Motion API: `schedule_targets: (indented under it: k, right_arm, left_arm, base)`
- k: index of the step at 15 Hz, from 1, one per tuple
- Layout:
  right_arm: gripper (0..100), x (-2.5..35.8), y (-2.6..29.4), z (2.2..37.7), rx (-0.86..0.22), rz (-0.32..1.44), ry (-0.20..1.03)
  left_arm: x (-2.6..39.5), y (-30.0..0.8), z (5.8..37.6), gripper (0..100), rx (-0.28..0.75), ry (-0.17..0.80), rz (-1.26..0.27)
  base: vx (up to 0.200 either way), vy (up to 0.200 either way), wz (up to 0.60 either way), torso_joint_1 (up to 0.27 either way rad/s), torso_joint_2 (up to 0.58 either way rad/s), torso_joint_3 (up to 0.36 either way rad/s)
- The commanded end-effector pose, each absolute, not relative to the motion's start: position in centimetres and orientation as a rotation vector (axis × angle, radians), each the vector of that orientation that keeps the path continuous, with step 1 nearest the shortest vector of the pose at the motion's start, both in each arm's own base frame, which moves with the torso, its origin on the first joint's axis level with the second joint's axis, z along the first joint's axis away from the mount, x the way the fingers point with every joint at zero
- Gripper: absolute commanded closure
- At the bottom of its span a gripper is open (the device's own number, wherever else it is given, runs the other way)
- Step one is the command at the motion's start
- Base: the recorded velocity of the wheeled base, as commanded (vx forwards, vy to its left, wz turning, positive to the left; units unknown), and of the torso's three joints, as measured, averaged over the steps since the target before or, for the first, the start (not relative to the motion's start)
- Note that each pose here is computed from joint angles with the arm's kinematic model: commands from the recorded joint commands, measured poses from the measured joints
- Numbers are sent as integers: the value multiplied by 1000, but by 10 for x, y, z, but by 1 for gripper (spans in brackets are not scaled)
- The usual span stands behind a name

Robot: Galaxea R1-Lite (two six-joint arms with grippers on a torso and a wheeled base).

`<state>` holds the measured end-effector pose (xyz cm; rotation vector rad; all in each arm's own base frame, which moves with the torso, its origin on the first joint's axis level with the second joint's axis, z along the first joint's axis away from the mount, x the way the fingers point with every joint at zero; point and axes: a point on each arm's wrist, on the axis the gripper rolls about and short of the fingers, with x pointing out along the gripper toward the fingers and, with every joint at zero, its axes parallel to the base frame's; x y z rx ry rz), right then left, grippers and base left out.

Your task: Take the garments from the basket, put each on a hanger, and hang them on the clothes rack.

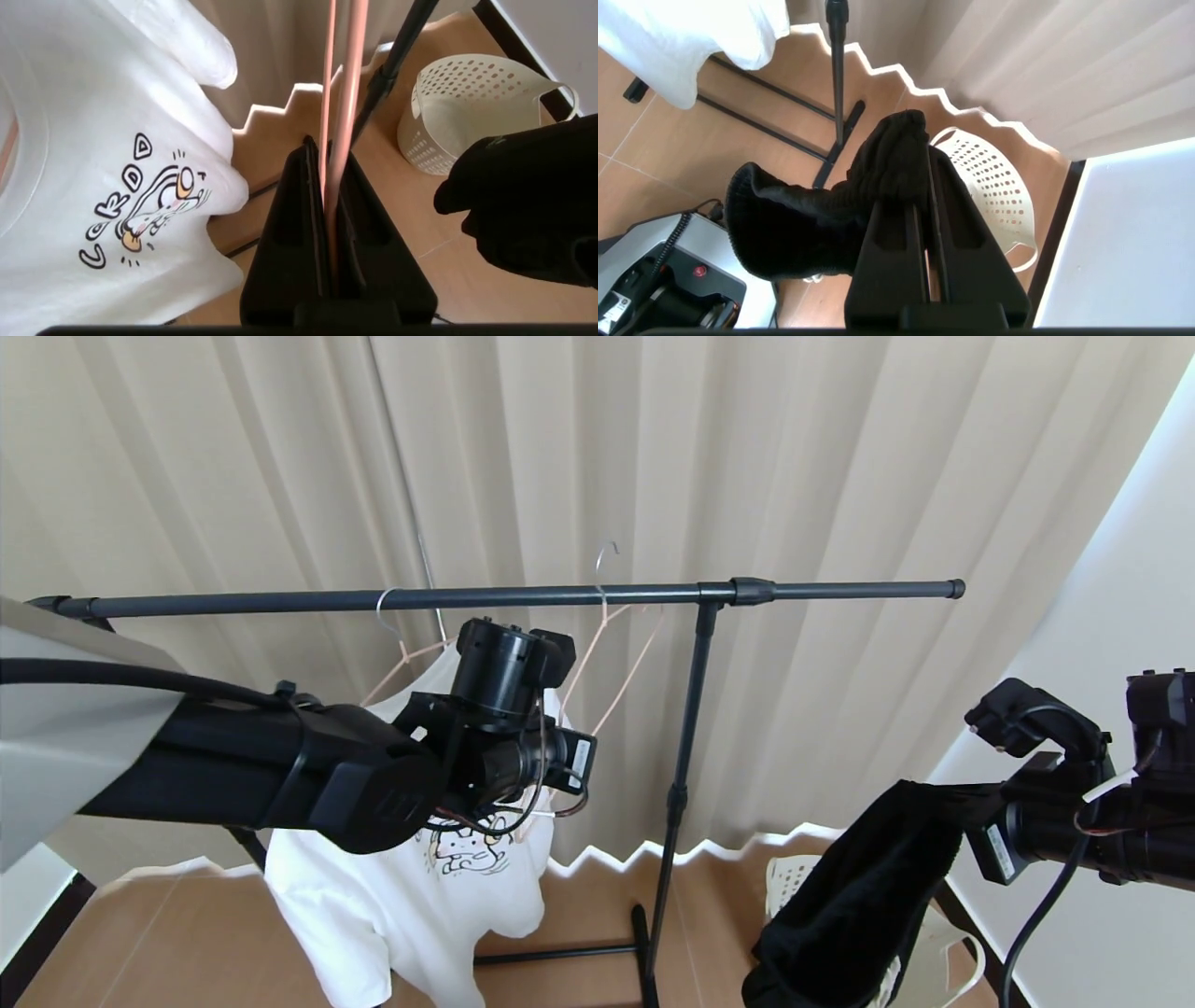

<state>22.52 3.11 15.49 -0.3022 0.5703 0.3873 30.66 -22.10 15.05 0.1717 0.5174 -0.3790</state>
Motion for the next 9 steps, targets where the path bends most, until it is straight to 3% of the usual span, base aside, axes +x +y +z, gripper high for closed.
schedule_targets:
  k: [1, 5, 9]
  right_arm:
    - [100, 224, 33, 156, -305, 397, 563]
    - [100, 219, 44, 159, -291, 435, 549]
    - [100, 202, 66, 168, -247, 395, 526]
  left_arm:
    - [283, -206, 165, 100, 158, 484, -385]
    - [226, -173, 167, 100, 171, 495, -414]
    - [187, -149, 139, 100, 189, 524, -435]
  base:
    - [0, 0, 0, 0, 0, 0]
    - [0, 0, 0, 0, 0, 0]
    - [0, 0, 0, 0, 0, 0]
